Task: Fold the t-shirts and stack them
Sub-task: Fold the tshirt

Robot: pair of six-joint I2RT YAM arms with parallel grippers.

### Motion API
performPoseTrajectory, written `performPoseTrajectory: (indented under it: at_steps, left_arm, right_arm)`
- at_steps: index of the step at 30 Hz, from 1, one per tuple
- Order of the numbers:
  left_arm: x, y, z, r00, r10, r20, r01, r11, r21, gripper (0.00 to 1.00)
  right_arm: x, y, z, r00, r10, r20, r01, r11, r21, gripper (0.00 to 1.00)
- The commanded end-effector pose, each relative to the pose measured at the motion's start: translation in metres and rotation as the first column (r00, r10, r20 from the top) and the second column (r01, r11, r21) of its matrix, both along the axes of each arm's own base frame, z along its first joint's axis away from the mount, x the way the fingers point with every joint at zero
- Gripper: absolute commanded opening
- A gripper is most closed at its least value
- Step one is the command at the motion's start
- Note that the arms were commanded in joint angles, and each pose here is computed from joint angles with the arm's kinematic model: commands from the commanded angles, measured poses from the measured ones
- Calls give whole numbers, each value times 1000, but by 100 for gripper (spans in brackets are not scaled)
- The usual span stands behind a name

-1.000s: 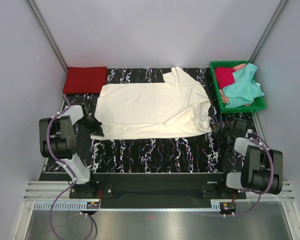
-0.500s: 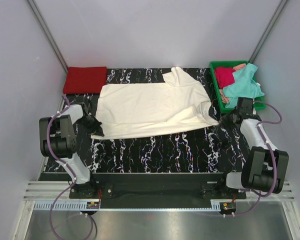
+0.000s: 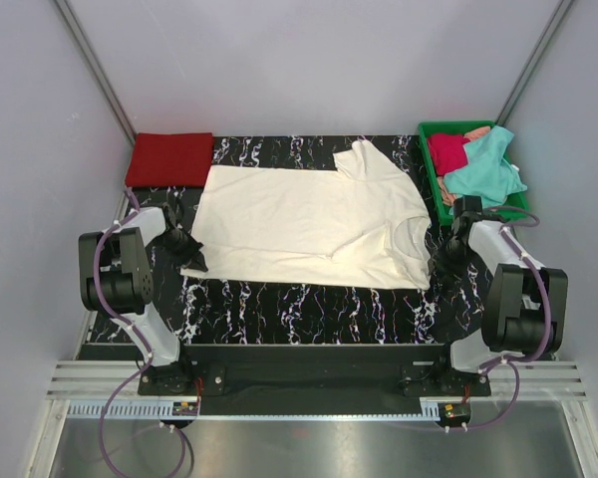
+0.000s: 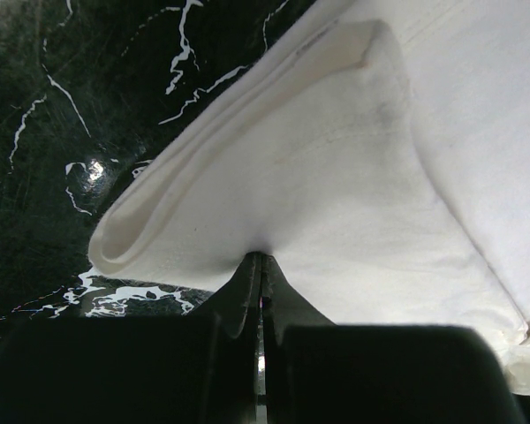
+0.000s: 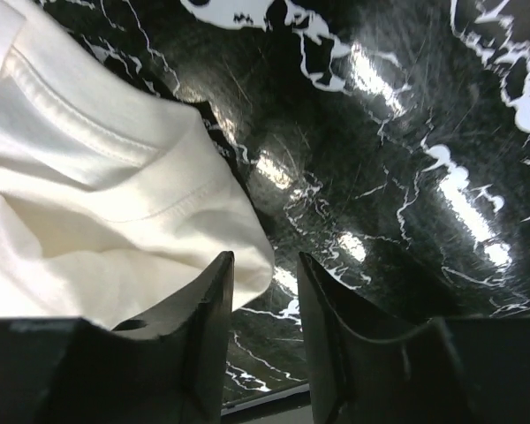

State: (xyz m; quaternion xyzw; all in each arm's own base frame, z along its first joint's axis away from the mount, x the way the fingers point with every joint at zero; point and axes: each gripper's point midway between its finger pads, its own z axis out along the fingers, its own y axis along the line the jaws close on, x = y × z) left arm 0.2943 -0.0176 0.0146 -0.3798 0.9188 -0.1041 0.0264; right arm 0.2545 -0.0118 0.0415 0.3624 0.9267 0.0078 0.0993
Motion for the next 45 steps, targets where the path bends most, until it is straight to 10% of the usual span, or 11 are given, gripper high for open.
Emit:
performPoseTrajectory:
  at_steps: [1,6,13,26,33,38,45]
  left_arm:
    - [15,20,-13,999,20,40,-23,996,82,0]
    - [18,20,-8,998,11,56,-15,996,86,0]
    - [17,18,-9,998,15,54,-19,997,71,0]
    - [18,19,-8,998,8,57,-12,997,75,0]
    - [17,18,-2,997,1,75,-7,997,77,0]
    - [18,17,2,996,4,87,-10,997,73,0]
    - [17,14,3,995,-1,96,-5,998,63,0]
  right_arm:
    - [3,-16,7,997,76,-31,-78,993,-86,43]
    - [33,-5,24,986,139,92,-137,990,-35,39]
    - [67,25,8,977,61,203,-91,986,139,0]
    - [23,-33,-28,1000,-7,9,8,993,-116,0]
    - [53,-7,42,944,264,200,-247,963,-104,40]
    - [48,73,60,847,412,335,-479,866,145,69]
    - [34,105,36,815,512,271,-567,801,192,69]
